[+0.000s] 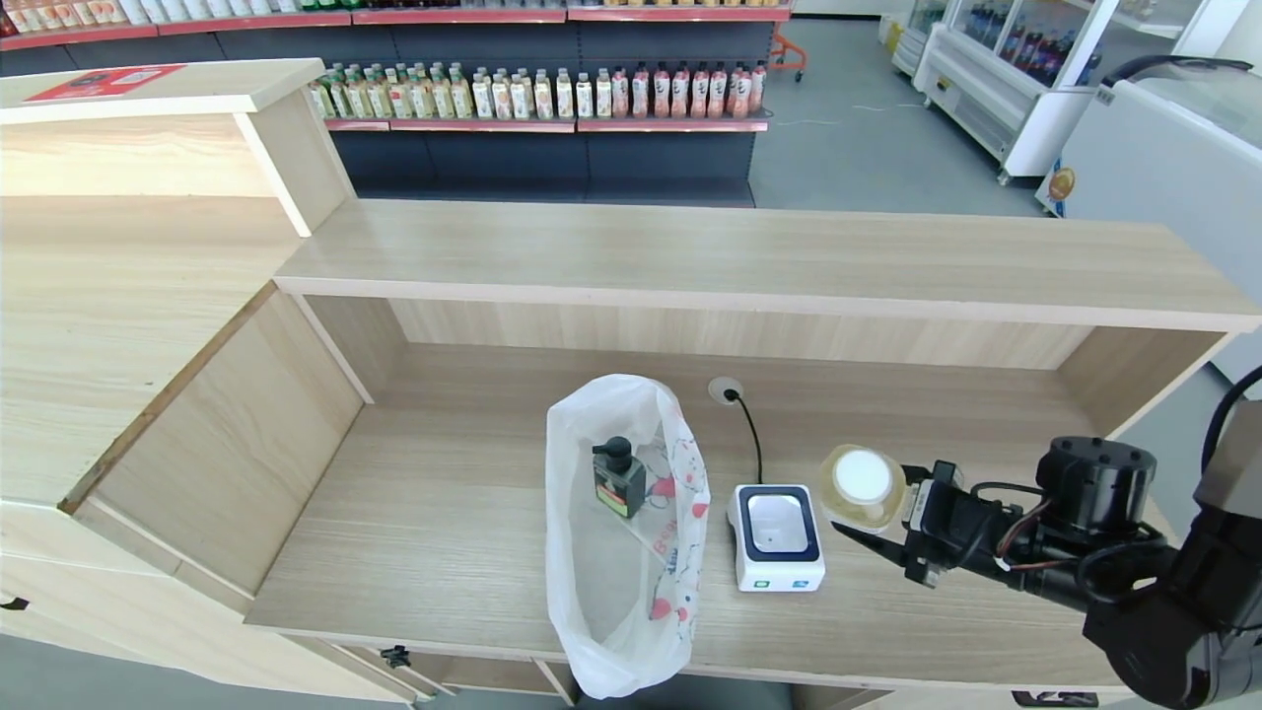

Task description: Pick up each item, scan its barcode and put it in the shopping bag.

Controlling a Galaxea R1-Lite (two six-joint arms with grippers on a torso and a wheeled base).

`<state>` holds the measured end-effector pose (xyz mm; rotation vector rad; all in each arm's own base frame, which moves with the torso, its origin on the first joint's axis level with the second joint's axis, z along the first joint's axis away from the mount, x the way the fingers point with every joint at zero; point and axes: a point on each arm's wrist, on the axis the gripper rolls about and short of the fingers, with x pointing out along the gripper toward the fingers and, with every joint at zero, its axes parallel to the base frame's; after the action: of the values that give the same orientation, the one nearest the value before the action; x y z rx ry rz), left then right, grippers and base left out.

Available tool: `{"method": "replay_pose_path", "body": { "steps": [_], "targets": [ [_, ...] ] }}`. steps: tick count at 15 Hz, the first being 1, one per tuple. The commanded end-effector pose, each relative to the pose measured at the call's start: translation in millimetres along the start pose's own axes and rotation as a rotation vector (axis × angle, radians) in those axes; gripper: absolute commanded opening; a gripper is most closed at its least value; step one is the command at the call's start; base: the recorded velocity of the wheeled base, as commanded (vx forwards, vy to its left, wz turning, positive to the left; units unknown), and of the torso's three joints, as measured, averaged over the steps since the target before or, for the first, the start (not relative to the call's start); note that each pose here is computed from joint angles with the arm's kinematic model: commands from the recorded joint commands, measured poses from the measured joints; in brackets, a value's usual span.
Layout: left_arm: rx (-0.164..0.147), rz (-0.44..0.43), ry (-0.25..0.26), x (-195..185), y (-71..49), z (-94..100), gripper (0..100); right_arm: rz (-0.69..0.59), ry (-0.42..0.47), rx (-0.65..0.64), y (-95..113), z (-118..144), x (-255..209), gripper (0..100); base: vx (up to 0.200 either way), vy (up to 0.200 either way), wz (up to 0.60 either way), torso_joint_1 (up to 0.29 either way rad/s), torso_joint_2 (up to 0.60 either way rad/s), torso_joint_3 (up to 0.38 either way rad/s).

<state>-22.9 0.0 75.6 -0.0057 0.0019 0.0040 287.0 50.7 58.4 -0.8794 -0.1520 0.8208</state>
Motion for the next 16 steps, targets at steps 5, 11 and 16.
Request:
{"method": "replay_pose_path", "body": {
  "steps": [5,11,16],
  "targets": [
    [0.000,0.001,0.000,0,0.0,0.0,100,0.021,0.000,-0.040,2,-29,30,0,0.000,0.000,0.00,0.000,0.00,0.000],
    [0.000,0.001,0.000,0,0.0,0.0,100,0.021,-0.009,-0.063,2,-47,52,0,0.000,0.000,0.00,0.000,0.00,0.000],
    [0.000,0.001,0.000,0,0.0,0.0,100,0.045,-0.068,-0.081,7,-44,74,0,0.000,0.000,0.00,0.000,0.00,0.000]
  ]
}}
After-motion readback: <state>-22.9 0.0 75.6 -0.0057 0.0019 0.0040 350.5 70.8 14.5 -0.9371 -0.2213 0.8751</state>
